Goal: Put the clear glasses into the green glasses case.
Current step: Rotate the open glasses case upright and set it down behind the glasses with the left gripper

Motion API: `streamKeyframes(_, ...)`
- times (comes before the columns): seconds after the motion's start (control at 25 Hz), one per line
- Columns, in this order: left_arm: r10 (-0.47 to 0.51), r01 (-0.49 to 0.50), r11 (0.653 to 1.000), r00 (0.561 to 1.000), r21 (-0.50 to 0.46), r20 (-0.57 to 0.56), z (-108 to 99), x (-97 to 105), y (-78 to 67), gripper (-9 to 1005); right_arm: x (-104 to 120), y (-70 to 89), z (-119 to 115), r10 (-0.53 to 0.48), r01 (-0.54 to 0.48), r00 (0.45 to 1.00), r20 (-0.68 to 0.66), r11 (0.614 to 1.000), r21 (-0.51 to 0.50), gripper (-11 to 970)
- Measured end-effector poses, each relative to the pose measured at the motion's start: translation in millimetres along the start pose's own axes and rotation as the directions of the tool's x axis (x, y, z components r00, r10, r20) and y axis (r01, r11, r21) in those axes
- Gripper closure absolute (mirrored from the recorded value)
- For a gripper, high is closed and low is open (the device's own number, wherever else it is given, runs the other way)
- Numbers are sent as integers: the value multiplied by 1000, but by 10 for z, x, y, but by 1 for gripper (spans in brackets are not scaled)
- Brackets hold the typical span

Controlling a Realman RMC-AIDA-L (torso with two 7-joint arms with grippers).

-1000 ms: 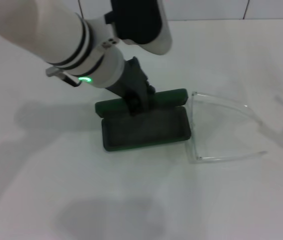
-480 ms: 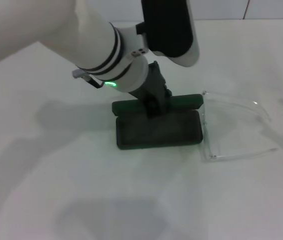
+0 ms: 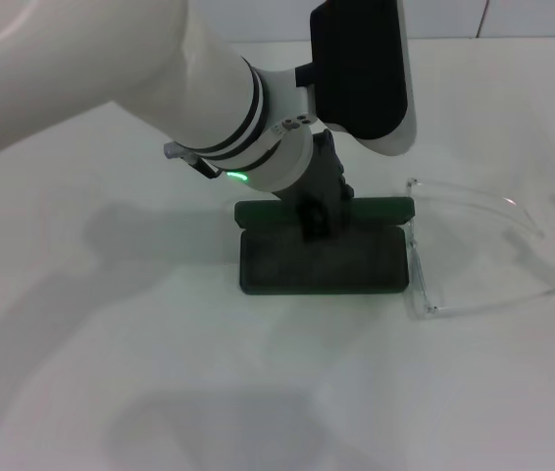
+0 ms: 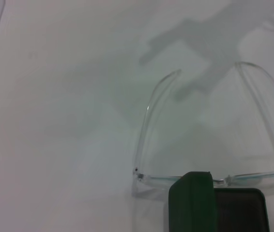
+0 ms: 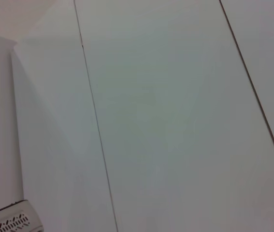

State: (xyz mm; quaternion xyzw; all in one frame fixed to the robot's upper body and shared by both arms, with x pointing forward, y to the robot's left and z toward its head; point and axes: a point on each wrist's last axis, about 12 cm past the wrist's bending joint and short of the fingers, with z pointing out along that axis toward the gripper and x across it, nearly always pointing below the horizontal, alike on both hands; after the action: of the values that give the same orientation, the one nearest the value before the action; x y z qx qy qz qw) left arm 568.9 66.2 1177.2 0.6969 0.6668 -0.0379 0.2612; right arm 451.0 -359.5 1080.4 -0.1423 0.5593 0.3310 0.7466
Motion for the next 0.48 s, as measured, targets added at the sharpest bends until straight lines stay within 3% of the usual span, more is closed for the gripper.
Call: streamKeyframes(0.48, -6, 6, 1000, 1000, -20, 1, 5, 16, 16, 737, 3, 9, -10, 3, -3, 1000, 0, 1000, -2, 74)
